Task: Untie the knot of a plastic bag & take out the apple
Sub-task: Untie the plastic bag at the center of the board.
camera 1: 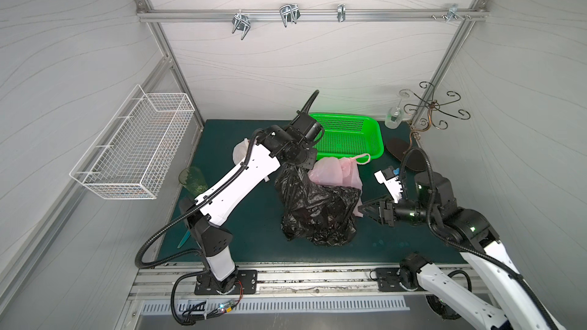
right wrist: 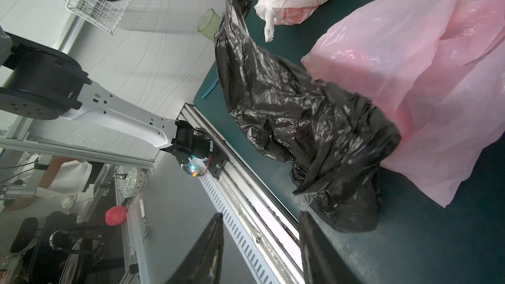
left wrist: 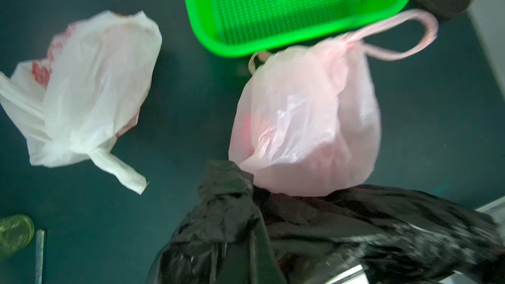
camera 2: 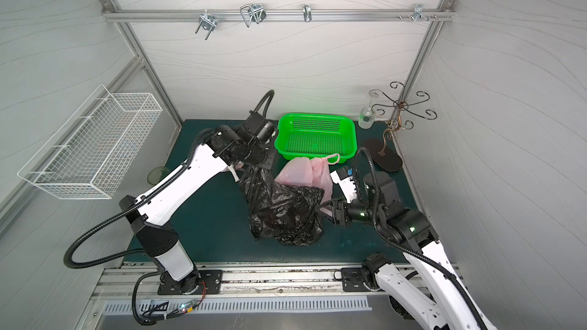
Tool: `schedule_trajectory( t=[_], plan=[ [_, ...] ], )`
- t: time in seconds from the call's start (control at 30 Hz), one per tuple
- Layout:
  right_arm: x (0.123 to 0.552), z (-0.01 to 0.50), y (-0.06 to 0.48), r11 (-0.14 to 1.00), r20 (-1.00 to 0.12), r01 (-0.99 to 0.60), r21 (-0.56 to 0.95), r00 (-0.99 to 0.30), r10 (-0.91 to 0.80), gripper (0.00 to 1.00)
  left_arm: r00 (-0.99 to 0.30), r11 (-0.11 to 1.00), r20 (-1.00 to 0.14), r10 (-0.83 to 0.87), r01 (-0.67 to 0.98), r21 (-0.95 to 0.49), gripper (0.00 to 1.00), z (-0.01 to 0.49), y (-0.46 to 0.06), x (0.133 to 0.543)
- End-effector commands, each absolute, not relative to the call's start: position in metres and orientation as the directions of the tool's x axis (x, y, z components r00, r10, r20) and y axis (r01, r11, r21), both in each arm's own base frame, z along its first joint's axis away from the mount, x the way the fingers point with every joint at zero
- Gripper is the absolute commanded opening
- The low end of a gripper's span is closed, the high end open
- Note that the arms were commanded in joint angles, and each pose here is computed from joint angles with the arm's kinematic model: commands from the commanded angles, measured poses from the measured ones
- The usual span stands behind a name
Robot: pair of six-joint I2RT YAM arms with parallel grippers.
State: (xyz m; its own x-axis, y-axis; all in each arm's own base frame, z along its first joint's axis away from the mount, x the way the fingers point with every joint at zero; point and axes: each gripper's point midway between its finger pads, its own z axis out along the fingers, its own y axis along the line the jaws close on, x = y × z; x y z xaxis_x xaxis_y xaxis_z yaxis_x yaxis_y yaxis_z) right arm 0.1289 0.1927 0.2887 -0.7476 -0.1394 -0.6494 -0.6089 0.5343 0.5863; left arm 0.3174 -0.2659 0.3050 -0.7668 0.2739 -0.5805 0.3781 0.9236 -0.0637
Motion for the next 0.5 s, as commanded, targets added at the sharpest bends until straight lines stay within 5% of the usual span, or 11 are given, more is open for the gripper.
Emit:
schedule_trajectory(
  t=[0.0,0.27,0.47],
  plan=[
    [0.131,0.316,0.196,0.503,-0.696,-0.656,0.563,-0.704,-0.138,0.46,-0.626,0.826,-0.679,0.384,0.562,-0.051,0.00,0.351,-0.282,0.312],
    [0.146,0.327,0.206,0.505,-0.676,-0.641,0.578,-0.723,-0.142,0.45,-0.495,0.767,-0.754,0.433,0.642,0.019,0.00,0.387,-0.271,0.330],
    [0.148,0.325,0.209,0.500,-0.664,-0.635,0.589,-0.733,-0.147,0.45,-0.435,0.627,-0.795,0.422,0.774,-0.091,0.00,0.408,-0.287,0.296]
  ],
)
